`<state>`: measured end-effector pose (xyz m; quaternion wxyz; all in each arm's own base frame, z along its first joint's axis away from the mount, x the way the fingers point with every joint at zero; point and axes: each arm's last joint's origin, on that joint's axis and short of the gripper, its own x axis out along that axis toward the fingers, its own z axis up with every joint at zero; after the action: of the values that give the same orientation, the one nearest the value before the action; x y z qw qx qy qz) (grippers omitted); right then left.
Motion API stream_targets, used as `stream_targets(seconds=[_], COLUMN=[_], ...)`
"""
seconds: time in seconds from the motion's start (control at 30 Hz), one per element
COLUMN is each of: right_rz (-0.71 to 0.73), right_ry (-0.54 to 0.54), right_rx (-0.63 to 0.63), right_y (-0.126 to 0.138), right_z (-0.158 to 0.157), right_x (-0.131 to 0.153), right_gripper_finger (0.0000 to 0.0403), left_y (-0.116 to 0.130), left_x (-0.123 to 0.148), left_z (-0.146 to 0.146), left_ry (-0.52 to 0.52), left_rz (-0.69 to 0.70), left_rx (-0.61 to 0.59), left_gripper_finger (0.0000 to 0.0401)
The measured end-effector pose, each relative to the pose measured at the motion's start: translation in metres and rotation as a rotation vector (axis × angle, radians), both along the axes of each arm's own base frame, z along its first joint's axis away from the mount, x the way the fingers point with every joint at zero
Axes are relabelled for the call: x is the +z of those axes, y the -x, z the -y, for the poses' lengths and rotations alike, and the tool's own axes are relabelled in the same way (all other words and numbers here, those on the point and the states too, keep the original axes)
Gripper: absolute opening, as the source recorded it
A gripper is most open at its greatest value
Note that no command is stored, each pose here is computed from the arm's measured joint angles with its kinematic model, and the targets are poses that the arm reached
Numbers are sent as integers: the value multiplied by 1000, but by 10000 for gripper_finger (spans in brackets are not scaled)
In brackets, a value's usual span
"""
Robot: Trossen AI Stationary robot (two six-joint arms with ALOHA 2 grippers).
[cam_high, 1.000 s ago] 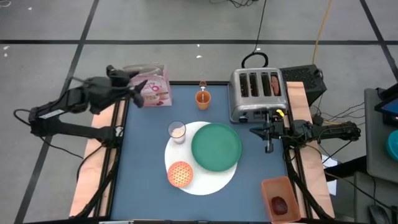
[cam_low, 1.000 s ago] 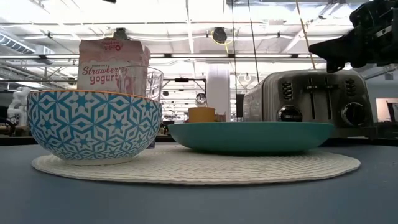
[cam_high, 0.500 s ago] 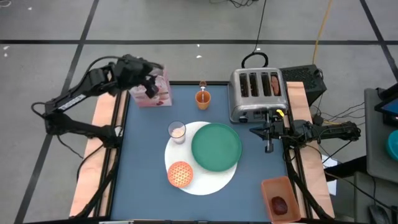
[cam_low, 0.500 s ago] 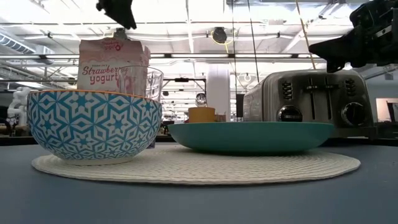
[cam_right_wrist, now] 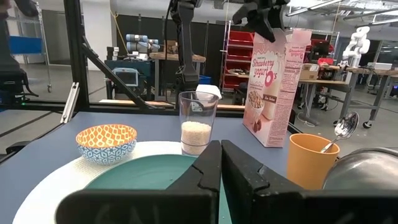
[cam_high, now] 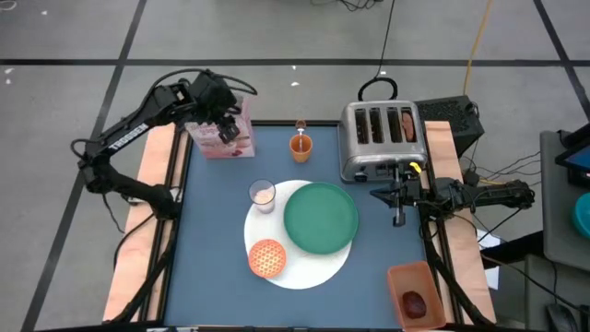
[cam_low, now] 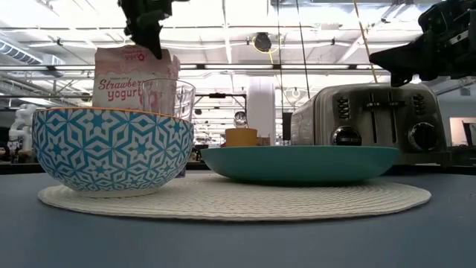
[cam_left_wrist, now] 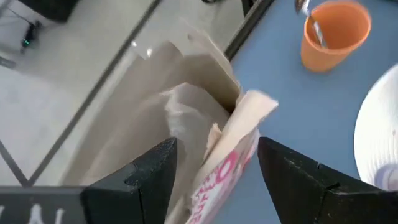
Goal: Arrange a breakfast setting
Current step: Pour the cereal into the orange patterned bowl
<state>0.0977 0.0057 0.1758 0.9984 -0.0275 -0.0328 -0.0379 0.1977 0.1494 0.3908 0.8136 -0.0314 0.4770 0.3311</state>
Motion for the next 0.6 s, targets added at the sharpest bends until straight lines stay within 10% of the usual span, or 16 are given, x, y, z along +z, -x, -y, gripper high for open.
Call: stream_targets(seconds=[0.6], right_rz=[0], right_ry=[0], right_rx=[0], right_y=[0], right_z=[0], right_x=[0], right_gripper_finger=[9], left_y=[-13], left_x=[-31], left_z=[-20], left_ry=[115], left_rz=[-174], left_rx=[19], left_gripper_finger=[203])
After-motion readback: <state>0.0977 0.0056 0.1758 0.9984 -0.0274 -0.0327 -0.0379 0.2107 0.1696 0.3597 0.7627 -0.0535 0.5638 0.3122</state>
